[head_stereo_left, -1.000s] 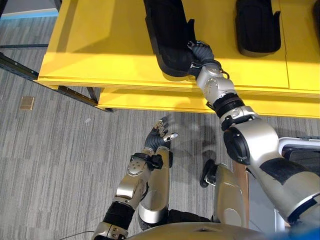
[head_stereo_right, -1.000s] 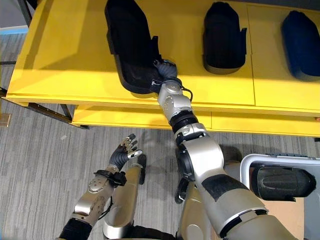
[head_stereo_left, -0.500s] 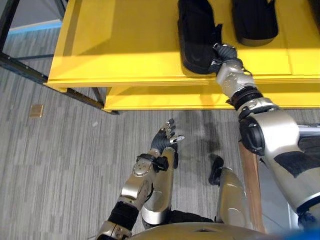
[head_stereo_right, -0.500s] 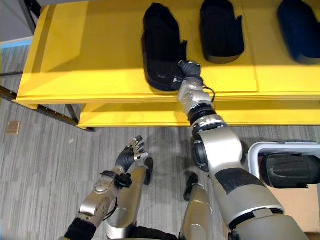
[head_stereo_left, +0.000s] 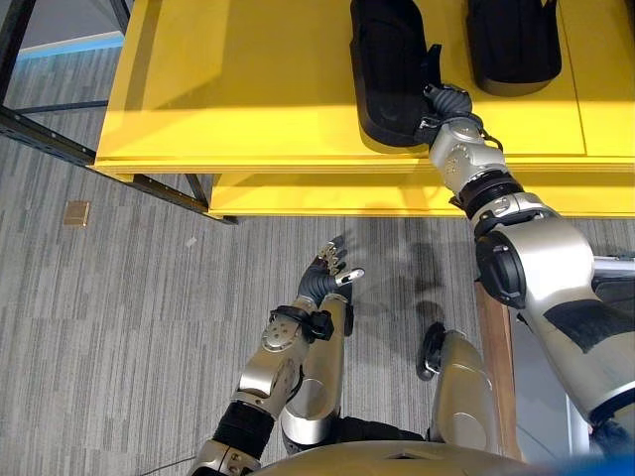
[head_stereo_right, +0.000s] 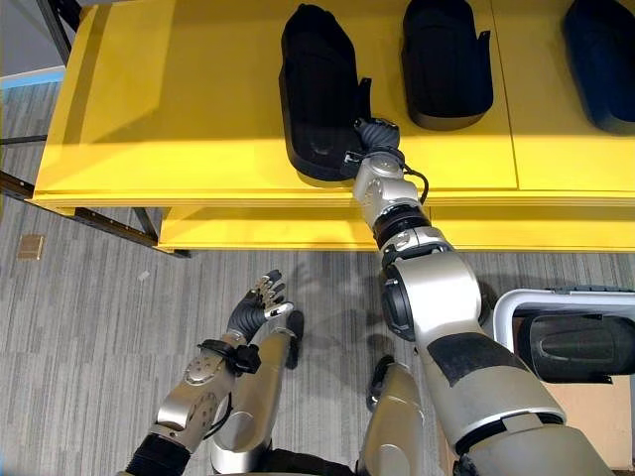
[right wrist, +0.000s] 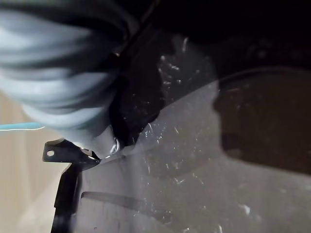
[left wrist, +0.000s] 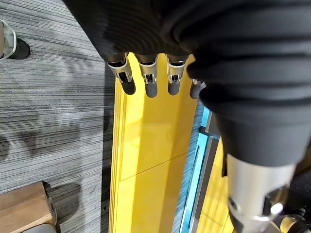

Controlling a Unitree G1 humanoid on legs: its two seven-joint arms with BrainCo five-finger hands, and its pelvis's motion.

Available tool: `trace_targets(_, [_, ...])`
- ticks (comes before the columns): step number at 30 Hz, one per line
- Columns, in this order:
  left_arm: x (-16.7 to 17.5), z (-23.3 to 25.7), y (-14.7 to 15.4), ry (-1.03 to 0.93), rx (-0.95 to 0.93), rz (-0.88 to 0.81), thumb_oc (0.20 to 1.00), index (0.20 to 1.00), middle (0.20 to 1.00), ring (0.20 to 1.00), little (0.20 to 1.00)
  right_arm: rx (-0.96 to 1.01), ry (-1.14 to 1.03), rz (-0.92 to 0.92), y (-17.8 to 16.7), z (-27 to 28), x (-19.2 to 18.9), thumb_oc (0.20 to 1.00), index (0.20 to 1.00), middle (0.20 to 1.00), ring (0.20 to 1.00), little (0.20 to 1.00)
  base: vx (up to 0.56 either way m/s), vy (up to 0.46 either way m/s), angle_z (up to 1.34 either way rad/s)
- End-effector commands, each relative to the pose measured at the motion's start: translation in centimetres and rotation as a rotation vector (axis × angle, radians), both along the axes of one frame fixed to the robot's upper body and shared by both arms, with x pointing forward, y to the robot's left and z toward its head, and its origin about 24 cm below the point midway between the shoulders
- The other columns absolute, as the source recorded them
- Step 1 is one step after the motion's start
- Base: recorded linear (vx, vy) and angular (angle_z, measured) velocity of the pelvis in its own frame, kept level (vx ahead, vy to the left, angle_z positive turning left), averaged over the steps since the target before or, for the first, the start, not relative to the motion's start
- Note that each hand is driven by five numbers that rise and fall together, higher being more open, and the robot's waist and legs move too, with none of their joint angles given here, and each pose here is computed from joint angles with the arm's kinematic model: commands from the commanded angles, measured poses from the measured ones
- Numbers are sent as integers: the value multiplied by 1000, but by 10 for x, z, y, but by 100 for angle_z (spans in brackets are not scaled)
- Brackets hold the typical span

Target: Move parts from the plastic box to the shelf.

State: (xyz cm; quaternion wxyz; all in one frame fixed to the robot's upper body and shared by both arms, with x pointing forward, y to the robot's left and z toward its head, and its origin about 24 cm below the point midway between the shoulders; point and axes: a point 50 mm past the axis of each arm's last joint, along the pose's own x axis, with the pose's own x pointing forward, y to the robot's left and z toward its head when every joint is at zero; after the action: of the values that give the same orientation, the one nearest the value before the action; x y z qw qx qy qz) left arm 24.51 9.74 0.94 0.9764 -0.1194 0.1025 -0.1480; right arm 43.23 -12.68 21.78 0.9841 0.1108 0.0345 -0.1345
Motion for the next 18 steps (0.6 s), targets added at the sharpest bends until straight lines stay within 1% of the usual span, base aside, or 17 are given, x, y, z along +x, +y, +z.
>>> trace_targets(1, [-1,17,-6,-93,-59,-12,1000,1000,1000,1000,1000,49,-206,7,3,66,-1,200,200,200,200,200,8,5,-4])
trace_targets(18, [-2,18,-8,-93,-64,-19,1000,1000,1000,1000,1000,-10,-202,-39,-8,76,-1,200,200,200,200,200,4,6,-1])
